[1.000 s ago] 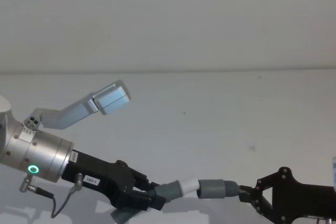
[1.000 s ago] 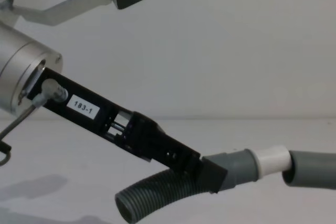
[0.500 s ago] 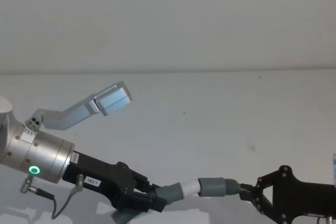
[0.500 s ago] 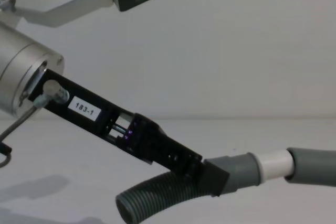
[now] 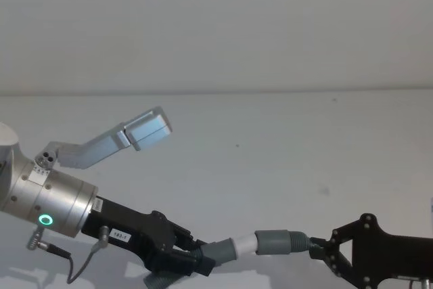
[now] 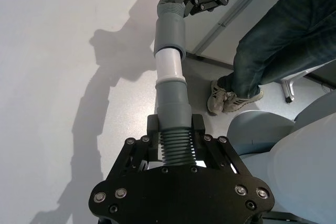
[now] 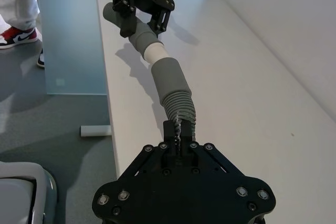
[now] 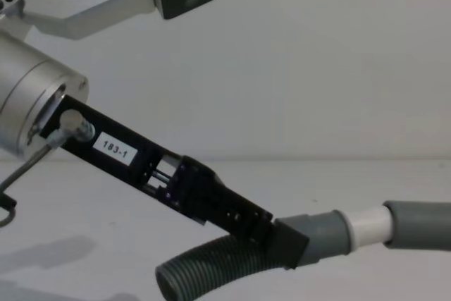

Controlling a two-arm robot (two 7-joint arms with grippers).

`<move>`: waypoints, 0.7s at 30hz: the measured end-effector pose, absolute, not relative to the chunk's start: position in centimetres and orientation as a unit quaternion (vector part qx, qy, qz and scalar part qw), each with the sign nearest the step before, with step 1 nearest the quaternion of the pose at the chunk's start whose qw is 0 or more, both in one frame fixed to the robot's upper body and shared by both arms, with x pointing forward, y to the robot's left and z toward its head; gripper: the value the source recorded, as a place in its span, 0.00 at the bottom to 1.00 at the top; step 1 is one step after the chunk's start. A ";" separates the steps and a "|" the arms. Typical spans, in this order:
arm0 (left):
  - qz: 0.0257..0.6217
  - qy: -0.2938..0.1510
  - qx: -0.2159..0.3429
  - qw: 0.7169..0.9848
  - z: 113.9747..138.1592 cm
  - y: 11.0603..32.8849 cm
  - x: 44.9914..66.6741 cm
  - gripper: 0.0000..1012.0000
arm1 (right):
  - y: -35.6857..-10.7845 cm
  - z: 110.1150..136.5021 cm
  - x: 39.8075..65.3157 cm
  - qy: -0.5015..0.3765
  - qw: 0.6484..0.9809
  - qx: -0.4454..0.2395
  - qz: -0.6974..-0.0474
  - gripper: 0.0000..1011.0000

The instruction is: Use both hands to pick up one end of the pipe from the table, align the ends, and insert them.

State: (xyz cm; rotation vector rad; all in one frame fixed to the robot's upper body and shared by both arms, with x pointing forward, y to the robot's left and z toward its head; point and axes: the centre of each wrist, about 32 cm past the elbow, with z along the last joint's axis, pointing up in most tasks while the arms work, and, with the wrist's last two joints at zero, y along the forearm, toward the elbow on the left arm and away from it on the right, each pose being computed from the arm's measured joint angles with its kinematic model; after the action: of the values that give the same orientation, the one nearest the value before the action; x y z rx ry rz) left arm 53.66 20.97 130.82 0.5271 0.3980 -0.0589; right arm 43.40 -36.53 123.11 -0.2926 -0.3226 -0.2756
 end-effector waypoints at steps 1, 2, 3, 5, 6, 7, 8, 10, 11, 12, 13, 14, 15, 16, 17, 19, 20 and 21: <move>-0.029 0.195 0.259 0.945 130.8 21.0 53.7 0.33 | -36.5 123.1 43.4 -0.160 0.967 -0.144 -0.135 0.04; -0.029 0.196 0.259 0.945 130.8 20.9 53.7 0.33 | -36.5 123.1 43.4 -0.161 0.967 -0.144 -0.134 0.04; -0.030 0.196 0.260 0.945 130.8 20.9 53.7 0.33 | -36.6 123.1 43.4 -0.162 0.967 -0.144 -0.132 0.04; -0.031 0.196 0.261 0.945 130.8 20.9 53.7 0.33 | -36.6 123.1 43.4 -0.163 0.968 -0.143 -0.130 0.04; -0.032 0.196 0.261 0.945 130.8 20.9 53.7 0.33 | -36.6 123.1 43.4 -0.163 0.968 -0.143 -0.127 0.04; -0.032 0.196 0.261 0.945 130.8 20.8 53.7 0.33 | -36.6 123.1 43.4 -0.164 0.968 -0.142 -0.126 0.04; -0.032 0.196 0.261 0.945 130.8 20.8 53.7 0.33 | -36.6 123.1 43.4 -0.165 0.968 -0.142 -0.125 0.04; -0.034 0.197 0.262 0.944 130.8 20.8 53.7 0.33 | -36.6 123.2 43.4 -0.167 0.968 -0.141 -0.121 0.04; -0.034 0.197 0.263 0.944 130.8 20.8 53.7 0.33 | -36.6 123.2 43.4 -0.168 0.968 -0.141 -0.119 0.04; -0.034 0.197 0.263 0.944 130.8 20.8 53.7 0.33 | -36.5 123.2 43.4 -0.168 0.968 -0.141 -0.118 0.04; -0.035 0.198 0.264 0.943 130.8 20.8 53.7 0.33 | -36.5 123.2 43.4 -0.170 0.969 -0.141 -0.115 0.04; -0.035 0.198 0.264 0.943 130.8 20.8 53.7 0.33 | -36.5 123.2 43.4 -0.171 0.969 -0.140 -0.113 0.04; -0.035 0.198 0.264 0.943 130.8 20.8 53.7 0.33 | -36.5 123.2 43.4 -0.172 0.969 -0.140 -0.111 0.04; -0.035 0.198 0.265 0.943 130.8 20.7 53.7 0.33 | -36.5 123.2 43.4 -0.172 0.969 -0.140 -0.110 0.04; -0.036 0.199 0.266 0.943 130.8 20.7 53.6 0.33 | -36.5 123.3 43.5 -0.174 0.969 -0.140 -0.107 0.04; -0.037 0.199 0.266 0.942 130.9 20.7 53.6 0.33 | -36.5 123.3 43.5 -0.176 0.969 -0.140 -0.102 0.04; -0.037 0.199 0.267 0.942 130.9 20.7 53.5 0.33 | -36.5 123.3 43.5 -0.176 0.969 -0.140 -0.101 0.04; -0.037 0.200 0.267 0.942 130.9 20.7 53.5 0.33 | -36.5 123.3 43.5 -0.177 0.969 -0.140 -0.100 0.04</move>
State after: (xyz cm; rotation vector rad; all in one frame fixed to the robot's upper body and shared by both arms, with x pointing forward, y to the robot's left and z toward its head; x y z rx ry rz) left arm 53.53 20.73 130.89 0.5447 0.4070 -0.0764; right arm 43.50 -36.51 123.32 -0.2821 -0.3577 -0.2016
